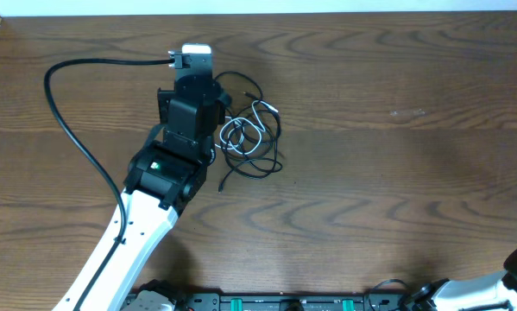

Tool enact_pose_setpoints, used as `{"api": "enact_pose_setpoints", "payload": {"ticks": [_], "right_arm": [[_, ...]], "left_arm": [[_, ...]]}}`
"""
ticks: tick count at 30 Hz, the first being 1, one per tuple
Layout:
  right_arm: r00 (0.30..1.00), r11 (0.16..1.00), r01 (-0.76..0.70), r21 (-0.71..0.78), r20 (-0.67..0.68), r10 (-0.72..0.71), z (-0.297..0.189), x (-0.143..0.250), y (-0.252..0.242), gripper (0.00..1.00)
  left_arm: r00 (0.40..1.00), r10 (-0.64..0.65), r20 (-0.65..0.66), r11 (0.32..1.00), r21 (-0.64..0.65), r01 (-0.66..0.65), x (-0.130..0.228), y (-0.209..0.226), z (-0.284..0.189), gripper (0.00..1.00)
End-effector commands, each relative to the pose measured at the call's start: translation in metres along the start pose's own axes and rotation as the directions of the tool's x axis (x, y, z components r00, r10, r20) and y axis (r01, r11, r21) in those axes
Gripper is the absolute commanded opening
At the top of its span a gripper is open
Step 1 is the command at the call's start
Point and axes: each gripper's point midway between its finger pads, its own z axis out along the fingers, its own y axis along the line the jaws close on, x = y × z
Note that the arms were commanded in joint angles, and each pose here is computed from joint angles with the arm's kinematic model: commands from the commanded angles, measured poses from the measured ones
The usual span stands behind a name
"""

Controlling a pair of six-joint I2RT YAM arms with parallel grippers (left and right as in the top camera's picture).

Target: Untangle cables

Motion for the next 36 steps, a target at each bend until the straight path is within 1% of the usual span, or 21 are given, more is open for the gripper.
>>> {"api": "enact_pose_setpoints", "payload": {"ticks": [1, 6, 10, 11, 12, 13, 15, 18, 20, 21, 23, 25, 27, 30, 33, 36], "right_arm": [[0.993, 0.99, 0.087, -0.11, -0.076, -0.095, 0.03, 0.025, 0.026, 0.01], [0.963, 0.974, 0.148, -0.174, -0.198, -0.182, 0.073, 0.075, 0.059, 0.01], [0.93, 0.971, 0.173, -0.165, -0.297, -0.216, 0.11, 0.12, 0.072, 0.01], [0.918, 0.971, 0.178, -0.161, -0.327, -0.223, 0.12, 0.133, 0.073, 0.02], [0.91, 0.971, 0.178, -0.161, -0.349, -0.225, 0.127, 0.143, 0.073, 0.05], [0.898, 0.972, 0.176, -0.158, -0.379, -0.224, 0.135, 0.155, 0.072, 0.15], [0.866, 0.973, 0.176, -0.151, -0.447, -0.226, 0.149, 0.182, 0.068, 0.4], [0.817, 0.974, 0.177, -0.141, -0.531, -0.225, 0.16, 0.215, 0.062, 0.66], [0.792, 0.978, 0.168, -0.127, -0.574, -0.211, 0.163, 0.23, 0.058, 0.8], [0.783, 0.979, 0.166, -0.122, -0.586, -0.206, 0.162, 0.233, 0.056, 0.85], [0.774, 0.982, 0.153, -0.111, -0.605, -0.189, 0.16, 0.237, 0.053, 0.89], [0.763, 0.982, 0.13, -0.137, -0.619, -0.187, 0.155, 0.239, 0.056, 0.95], [0.743, 0.979, 0.092, -0.181, -0.642, -0.189, 0.146, 0.243, 0.064, 0.94], [0.683, 0.956, 0.046, -0.289, -0.689, -0.241, 0.128, 0.259, 0.081, 0.89], [0.609, 0.946, 0.029, -0.321, -0.745, -0.272, 0.109, 0.279, 0.093, 0.81], [0.563, 0.933, 0.04, -0.358, -0.763, -0.317, 0.097, 0.295, 0.108, 0.74]], "left_arm": [[1.0, -0.017, -0.01, 1.0, -0.008, 0.017, 0.0, 0.0, 0.005, 0.08], [1.0, -0.018, -0.016, 1.0, -0.009, 0.017, 0.002, -0.001, 0.007, 0.08], [1.0, -0.017, -0.017, 1.0, -0.009, 0.017, 0.003, -0.001, 0.007, 0.08], [1.0, -0.017, -0.017, 1.0, -0.009, 0.017, 0.003, -0.001, 0.007, 0.08], [1.0, -0.017, -0.017, 1.0, -0.009, 0.017, 0.003, -0.001, 0.007, 0.08], [1.0, -0.017, -0.017, 1.0, -0.009, 0.017, 0.003, -0.001, 0.007, 0.08], [1.0, -0.017, -0.017, 1.0, -0.009, 0.017, 0.003, -0.001, 0.007, 0.08], [1.0, -0.017, -0.017, 1.0, -0.009, 0.017, 0.003, -0.001, 0.007, 0.08], [1.0, -0.017, -0.017, 1.0, -0.009, 0.017, 0.003, -0.001, 0.007, 0.08], [1.0, -0.017, -0.017, 1.0, -0.009, 0.017, 0.003, -0.001, 0.007, 0.08], [1.0, -0.017, -0.018, 1.0, -0.009, 0.017, 0.003, -0.001, 0.007, 0.08], [1.0, -0.017, -0.018, 1.0, -0.009, 0.016, 0.003, -0.001, 0.007, 0.08], [1.0, -0.015, -0.021, 1.0, -0.009, 0.015, 0.003, -0.001, 0.007, 0.08], [1.0, -0.012, -0.025, 1.0, -0.01, 0.012, 0.005, -0.001, 0.007, 0.08], [0.999, -0.009, -0.031, 1.0, -0.01, 0.009, 0.006, -0.001, 0.007, 0.08], [0.999, -0.004, -0.04, 1.0, -0.011, 0.004, 0.009, -0.001, 0.007, 0.08]]}}
